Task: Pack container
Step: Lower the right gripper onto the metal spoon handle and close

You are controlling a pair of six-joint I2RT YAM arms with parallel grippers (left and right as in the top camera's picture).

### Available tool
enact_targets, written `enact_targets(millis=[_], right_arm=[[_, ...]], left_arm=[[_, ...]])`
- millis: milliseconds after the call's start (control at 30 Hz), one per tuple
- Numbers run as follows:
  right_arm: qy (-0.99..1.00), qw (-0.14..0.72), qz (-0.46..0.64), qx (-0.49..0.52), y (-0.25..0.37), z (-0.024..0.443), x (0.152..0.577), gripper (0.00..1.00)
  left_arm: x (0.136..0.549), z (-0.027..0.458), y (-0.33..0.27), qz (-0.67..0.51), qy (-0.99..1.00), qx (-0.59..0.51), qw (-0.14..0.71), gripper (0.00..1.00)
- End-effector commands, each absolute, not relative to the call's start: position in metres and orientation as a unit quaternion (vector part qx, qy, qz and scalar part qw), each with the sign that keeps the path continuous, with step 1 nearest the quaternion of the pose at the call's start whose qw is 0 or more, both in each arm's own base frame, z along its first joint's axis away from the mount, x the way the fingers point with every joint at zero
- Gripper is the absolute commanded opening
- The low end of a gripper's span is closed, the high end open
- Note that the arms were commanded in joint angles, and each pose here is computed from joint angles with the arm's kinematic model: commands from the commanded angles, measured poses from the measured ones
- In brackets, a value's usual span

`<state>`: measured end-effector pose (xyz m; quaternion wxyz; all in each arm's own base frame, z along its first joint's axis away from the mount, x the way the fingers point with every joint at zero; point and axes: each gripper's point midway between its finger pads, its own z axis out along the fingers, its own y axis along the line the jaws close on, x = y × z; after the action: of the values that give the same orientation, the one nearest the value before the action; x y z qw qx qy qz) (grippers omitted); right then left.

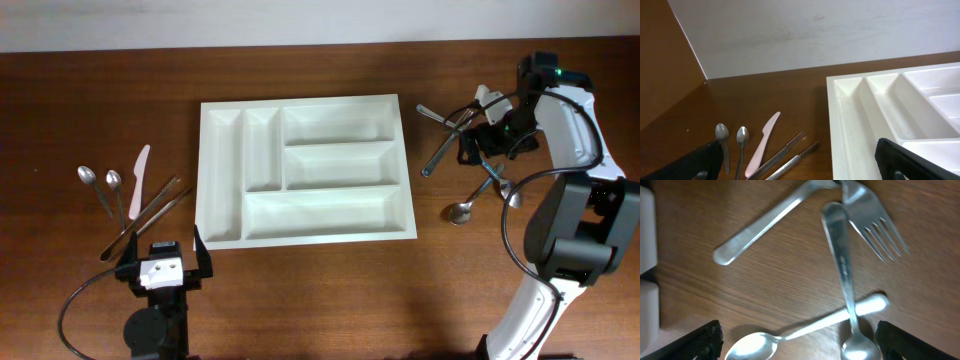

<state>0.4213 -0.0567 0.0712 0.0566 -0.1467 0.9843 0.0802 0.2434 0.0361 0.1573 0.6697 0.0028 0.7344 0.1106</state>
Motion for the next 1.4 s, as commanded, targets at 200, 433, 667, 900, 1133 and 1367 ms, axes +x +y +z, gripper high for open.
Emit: enact_targets(millis=[200,433,667,900,1133,1367], right_arm=[[0.975,0.047,0.122,-0.178,-0.045,0.042,0.427,0.97],[0.976,0.032,0.128,-0.176,-0.045,0.023,0.426,0.96],[0.976,0.029,0.125,-0.176,-0.048,0.015,0.427,0.94],[0.979,0.028,0.116,-0.165,-0.058,0.014,0.427,0.94],[0.982,0.027,0.107,-0.152,-0.07,0.014,0.426,0.94],[0.986,0.035,0.095,-0.133,-0.082,0.013,0.429,0.95]], left_arm=[[0.243,0.157,0.037,0.117,0.734,0.006,0.669,0.99],[0.243,0.157,0.037,0.117,0.734,0.006,0.669,0.99],[0.243,0.157,0.037,0.117,0.734,0.006,0.669,0.99],[0.243,0.157,0.037,0.117,0.734,0.006,0.669,0.99],[0.243,0.157,0.037,0.117,0.734,0.006,0.669,0.99],[0.243,0.157,0.037,0.117,0.734,0.006,0.669,0.99]])
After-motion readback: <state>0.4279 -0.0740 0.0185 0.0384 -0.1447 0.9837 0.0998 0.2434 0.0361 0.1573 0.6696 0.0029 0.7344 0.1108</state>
